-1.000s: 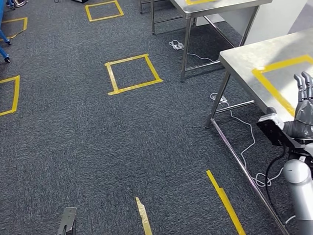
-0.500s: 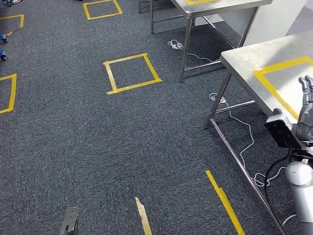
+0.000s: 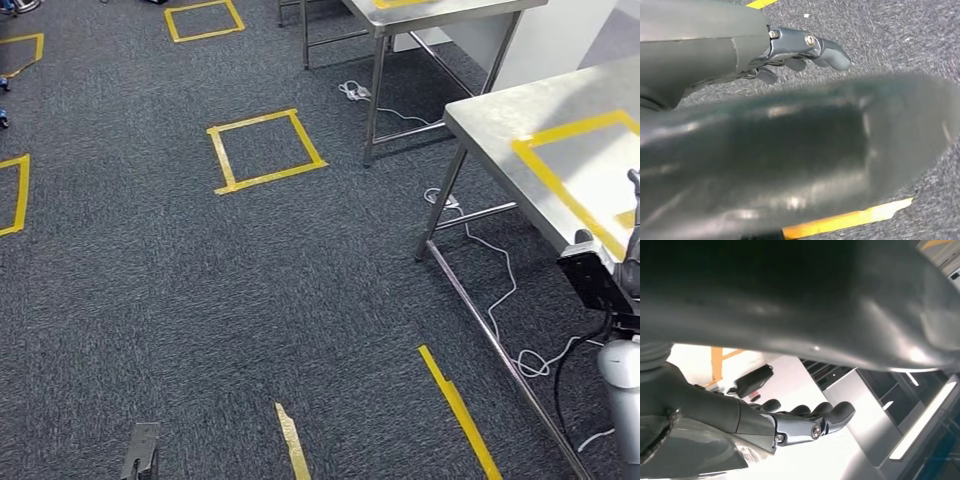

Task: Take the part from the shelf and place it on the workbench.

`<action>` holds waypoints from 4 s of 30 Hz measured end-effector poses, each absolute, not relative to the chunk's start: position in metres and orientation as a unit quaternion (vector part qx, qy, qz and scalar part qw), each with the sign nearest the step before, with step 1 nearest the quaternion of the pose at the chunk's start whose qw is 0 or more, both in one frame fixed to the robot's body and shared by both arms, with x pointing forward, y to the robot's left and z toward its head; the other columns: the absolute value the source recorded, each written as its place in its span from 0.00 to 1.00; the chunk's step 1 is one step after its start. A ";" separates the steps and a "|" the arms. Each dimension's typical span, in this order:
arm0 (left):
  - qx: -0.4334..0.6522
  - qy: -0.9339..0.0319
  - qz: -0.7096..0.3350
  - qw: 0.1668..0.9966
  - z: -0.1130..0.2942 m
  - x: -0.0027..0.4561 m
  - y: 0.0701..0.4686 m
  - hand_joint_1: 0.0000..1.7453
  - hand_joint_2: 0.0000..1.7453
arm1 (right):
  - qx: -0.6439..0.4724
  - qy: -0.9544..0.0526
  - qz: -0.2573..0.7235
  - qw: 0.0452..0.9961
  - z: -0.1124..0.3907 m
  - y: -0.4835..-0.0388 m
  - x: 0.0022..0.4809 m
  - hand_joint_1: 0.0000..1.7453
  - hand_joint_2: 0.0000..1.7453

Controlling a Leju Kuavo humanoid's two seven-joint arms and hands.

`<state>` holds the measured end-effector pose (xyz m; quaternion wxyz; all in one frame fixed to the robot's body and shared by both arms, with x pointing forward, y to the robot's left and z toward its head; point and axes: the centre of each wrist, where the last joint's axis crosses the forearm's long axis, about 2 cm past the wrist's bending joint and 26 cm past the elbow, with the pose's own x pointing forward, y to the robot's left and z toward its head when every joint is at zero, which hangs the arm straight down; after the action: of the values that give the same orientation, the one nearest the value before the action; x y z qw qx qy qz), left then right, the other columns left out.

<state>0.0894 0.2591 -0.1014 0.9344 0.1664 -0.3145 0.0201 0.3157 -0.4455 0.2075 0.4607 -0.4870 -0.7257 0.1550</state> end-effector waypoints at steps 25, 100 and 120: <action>0.171 -0.308 0.007 0.936 -0.103 0.078 0.258 0.00 0.00 | -0.489 -0.726 0.156 0.458 0.212 -0.456 0.294 0.00 0.00; 0.162 -0.300 -0.096 0.935 -0.100 0.092 0.253 0.00 0.00 | -0.525 -0.748 0.157 0.375 0.240 -0.418 0.333 0.00 1.00; 0.159 -0.300 -0.126 0.932 -0.100 0.095 0.252 0.00 0.00 | -0.518 -0.760 0.171 0.354 0.242 -0.410 0.336 0.00 1.00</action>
<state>0.0947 0.2524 -0.0996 0.9320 0.1595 -0.3000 -0.1264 0.3364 -0.4098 0.2422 0.3543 -0.5178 -0.7598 0.1705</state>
